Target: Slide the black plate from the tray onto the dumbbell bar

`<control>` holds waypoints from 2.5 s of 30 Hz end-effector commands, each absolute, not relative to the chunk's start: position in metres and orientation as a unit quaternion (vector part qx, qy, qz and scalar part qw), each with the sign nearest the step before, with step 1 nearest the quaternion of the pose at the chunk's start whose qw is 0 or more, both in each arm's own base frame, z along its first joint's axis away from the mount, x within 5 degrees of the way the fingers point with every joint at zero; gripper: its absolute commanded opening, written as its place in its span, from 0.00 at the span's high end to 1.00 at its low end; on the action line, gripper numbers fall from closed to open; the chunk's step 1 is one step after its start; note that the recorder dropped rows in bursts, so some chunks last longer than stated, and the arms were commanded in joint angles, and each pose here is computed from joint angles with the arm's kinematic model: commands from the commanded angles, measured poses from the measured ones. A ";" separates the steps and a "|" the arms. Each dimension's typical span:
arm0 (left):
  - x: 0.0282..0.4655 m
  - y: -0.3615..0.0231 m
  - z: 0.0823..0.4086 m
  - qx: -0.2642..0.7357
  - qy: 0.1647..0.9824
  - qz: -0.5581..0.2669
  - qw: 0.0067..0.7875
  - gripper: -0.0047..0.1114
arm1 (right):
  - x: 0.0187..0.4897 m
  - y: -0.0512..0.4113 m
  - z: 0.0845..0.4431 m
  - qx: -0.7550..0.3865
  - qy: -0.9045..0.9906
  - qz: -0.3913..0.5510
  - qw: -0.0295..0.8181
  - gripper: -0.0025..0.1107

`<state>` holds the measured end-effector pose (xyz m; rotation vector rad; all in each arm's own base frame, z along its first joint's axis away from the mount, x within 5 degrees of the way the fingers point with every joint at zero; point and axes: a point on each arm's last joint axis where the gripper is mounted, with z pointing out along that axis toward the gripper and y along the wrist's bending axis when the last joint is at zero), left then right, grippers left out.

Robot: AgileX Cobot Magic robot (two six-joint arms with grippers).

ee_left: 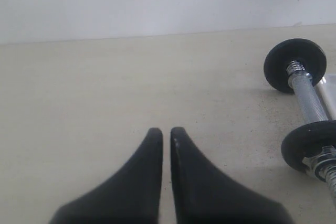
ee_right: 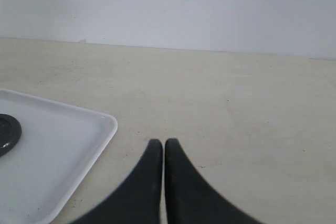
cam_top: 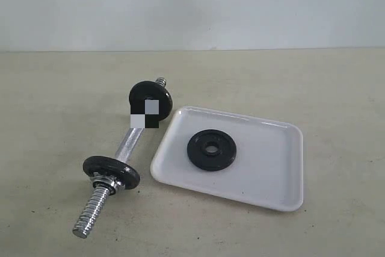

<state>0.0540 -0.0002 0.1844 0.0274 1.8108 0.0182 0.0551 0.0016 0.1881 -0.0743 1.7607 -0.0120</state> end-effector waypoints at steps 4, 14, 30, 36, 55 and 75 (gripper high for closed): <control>0.056 0.000 0.201 0.015 0.723 0.019 0.691 0.92 | 0.055 0.002 0.189 -0.038 0.765 -0.009 0.643 0.98; 0.053 0.000 0.229 0.014 0.606 0.020 0.795 0.92 | 0.056 0.002 0.196 -0.038 0.740 -0.008 0.671 0.98; 0.020 -0.001 0.278 -0.014 0.316 -0.060 0.947 0.92 | 0.015 0.002 0.282 -0.010 0.281 0.044 0.959 0.98; 0.016 -0.002 0.281 -0.009 0.287 -0.060 0.956 0.92 | 0.011 -0.003 0.284 0.024 0.259 0.056 0.964 0.98; -0.009 -0.002 0.509 0.017 0.147 0.057 0.987 0.92 | -0.008 -0.013 0.491 0.067 0.089 0.032 0.993 0.98; 0.096 -0.017 0.519 0.118 0.456 0.024 0.882 0.92 | 0.098 0.007 0.506 -0.038 0.478 -0.004 0.878 0.98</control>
